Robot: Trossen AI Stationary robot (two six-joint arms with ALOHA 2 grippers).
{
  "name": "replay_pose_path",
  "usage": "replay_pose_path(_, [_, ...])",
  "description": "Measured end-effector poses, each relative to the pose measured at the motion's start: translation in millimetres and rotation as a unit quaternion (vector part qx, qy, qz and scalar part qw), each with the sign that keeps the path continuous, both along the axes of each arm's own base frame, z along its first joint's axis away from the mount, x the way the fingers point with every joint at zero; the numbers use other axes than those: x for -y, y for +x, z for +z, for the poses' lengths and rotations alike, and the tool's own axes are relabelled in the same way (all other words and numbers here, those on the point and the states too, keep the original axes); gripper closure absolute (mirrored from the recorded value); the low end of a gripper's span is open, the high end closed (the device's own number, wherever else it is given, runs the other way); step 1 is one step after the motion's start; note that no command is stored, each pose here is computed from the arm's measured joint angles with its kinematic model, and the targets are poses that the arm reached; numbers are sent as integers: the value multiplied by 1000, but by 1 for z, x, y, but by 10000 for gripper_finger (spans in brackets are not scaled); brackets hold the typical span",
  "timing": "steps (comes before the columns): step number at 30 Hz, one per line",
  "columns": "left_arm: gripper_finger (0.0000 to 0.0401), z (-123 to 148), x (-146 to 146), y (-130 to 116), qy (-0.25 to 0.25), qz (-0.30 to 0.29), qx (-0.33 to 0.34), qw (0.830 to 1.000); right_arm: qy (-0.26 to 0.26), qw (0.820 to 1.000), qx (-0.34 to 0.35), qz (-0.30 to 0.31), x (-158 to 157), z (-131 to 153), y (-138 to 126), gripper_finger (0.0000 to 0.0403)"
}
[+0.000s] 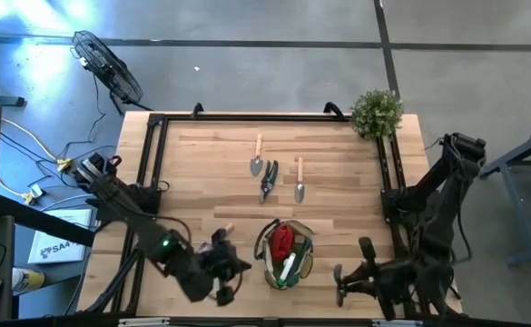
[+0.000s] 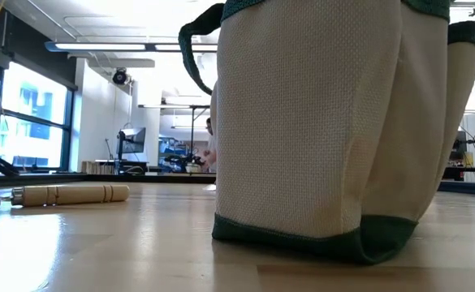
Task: Pick & Place Garden tools in Gardening bag
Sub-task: Put the top shear scissors into the gardening bag
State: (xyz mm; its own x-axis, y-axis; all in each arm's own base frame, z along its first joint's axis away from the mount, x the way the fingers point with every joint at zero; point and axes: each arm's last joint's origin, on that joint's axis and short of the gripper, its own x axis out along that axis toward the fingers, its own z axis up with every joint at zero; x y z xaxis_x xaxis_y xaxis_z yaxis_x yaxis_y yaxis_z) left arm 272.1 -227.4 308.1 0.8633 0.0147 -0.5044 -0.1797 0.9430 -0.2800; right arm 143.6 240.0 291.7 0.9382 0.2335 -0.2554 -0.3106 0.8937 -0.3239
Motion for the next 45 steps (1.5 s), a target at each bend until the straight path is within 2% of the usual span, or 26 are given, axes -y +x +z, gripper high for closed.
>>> replay_pose_path(4, [401, 0, 17, -7, -14, -10, 22, 1000, -53, 996, -2, -68, -7, 5, 7, 373])
replay_pose_path(8, [401, -13, 39, -3, -22, -22, 48, 998, -47, 992, -16, -119, -1, 12, 12, 373])
replay_pose_path(12, [401, -27, 60, 15, -77, -72, 82, 991, -46, 987, -46, -147, 9, 7, 15, 373])
replay_pose_path(15, [401, -36, 71, 34, -119, -116, 133, 977, -47, 984, -61, -163, 15, 3, 16, 373])
replay_pose_path(19, [401, -43, 72, 59, -155, -163, 192, 955, -53, 981, -76, -168, 20, 1, 21, 373])
replay_pose_path(21, [401, -49, 66, 71, -169, -167, 197, 951, -59, 981, -77, -171, 22, 1, 23, 373])
replay_pose_path(24, [401, -62, 54, 85, -185, -148, 175, 956, -63, 980, -85, -169, 24, 1, 27, 373])
replay_pose_path(26, [401, -69, 46, 96, -216, -140, 167, 952, -66, 979, -91, -170, 26, 0, 29, 373])
replay_pose_path(31, [401, -82, 39, 107, -250, -142, 141, 947, -71, 979, -103, -163, 28, -2, 29, 373])
replay_pose_path(41, [401, -93, 38, 106, -265, -128, 82, 952, -72, 978, -115, -155, 28, -3, 28, 373])
replay_pose_path(45, [401, -101, 36, 104, -250, -119, 46, 960, -70, 979, -118, -152, 28, -3, 28, 373])
